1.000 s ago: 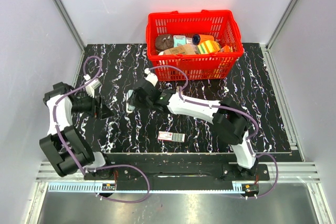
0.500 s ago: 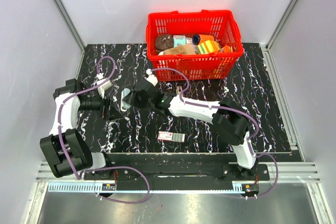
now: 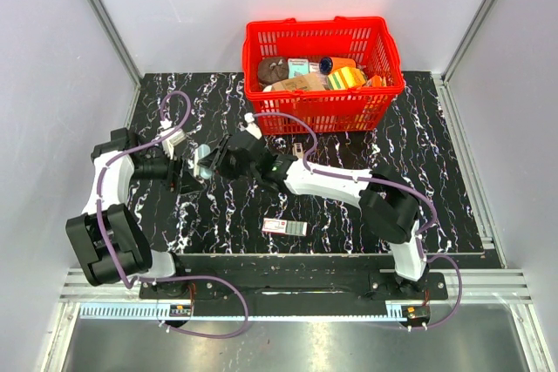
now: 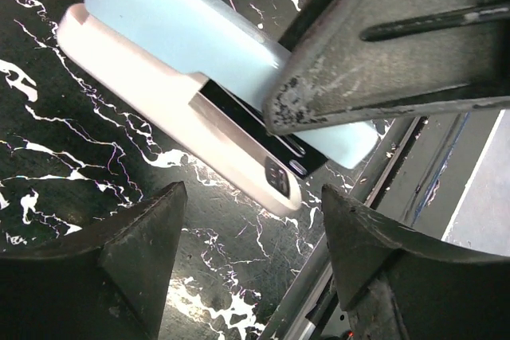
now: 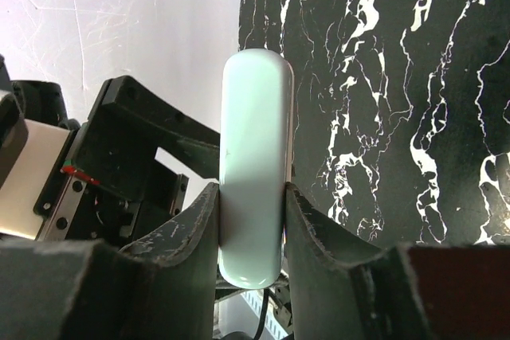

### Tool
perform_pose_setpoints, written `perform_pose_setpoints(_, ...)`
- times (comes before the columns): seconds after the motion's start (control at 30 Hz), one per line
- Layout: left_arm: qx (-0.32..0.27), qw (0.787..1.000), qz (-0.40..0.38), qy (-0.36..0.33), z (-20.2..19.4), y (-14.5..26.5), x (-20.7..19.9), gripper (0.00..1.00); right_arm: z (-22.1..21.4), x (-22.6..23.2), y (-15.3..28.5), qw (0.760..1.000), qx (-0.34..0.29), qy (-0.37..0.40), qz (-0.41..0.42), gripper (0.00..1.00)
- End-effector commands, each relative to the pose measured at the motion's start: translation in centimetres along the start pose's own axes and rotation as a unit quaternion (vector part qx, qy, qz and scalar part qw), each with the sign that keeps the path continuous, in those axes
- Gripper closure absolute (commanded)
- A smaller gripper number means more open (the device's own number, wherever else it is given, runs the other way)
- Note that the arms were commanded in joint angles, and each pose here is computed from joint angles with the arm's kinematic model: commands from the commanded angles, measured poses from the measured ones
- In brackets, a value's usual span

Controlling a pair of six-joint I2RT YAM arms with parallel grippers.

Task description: Unload the staples from the stapler

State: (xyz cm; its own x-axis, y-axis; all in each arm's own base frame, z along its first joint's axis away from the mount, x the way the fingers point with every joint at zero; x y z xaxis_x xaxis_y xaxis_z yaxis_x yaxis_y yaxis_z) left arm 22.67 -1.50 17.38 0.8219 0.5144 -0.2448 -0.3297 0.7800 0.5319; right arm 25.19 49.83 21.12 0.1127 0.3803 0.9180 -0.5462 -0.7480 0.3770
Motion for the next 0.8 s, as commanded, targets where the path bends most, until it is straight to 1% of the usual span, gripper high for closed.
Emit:
perform_pose_setpoints(0.0,-0.020,1.000,0.004,-0.022,0.9,0.0,0.8,0.33,-0.5,4.1,1.9,0.997,0.017,-0.020,0.068,1.00)
perform_pose_setpoints(0.07,-0.017,0.999,0.010,-0.026,0.9,0.0,1.0,0.43,-0.6,4.0,1.9,0.997,0.020,-0.022,0.067,1.00)
perform_pose_setpoints(0.13,-0.014,0.999,0.014,-0.030,0.8,0.0,1.3,0.50,-0.9,4.0,1.9,0.997,0.026,-0.023,0.069,1.00)
perform_pose_setpoints(0.2,-0.012,0.999,0.017,-0.031,0.7,-0.1,1.4,0.53,-1.2,3.8,1.8,0.997,0.033,-0.027,0.069,1.00)
perform_pose_setpoints(0.33,-0.008,0.999,0.027,-0.038,0.3,-0.1,1.4,0.57,-1.8,3.2,1.6,0.996,0.045,-0.032,0.064,1.00)
perform_pose_setpoints(0.47,0.004,0.998,0.050,-0.047,-0.1,-0.1,1.9,0.70,-2.1,2.4,1.6,0.996,0.055,-0.035,0.063,1.00)
perform_pose_setpoints(0.53,0.012,0.997,0.061,-0.052,-0.4,0.0,2.1,0.73,-2.3,2.0,1.8,0.995,0.059,-0.038,0.063,1.00)
perform_pose_setpoints(0.77,0.026,0.990,0.110,-0.082,-0.6,0.4,3.0,0.94,-2.4,0.2,2.4,0.996,0.061,-0.037,0.047,1.00)
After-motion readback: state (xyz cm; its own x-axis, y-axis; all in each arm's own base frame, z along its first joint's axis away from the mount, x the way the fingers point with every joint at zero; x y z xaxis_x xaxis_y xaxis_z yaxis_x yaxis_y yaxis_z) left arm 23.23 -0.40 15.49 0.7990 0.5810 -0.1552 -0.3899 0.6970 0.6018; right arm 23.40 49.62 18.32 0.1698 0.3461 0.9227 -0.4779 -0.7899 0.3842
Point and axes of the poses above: each gripper's point midway between its finger pads, its own y axis back along the fingers, its own x axis along the line the jaws close on, z = x × y, the point moved 5 cm from there along y, back along the fingers, and after that the axes turned 14 degrees about -y, right-handed, at the moved point
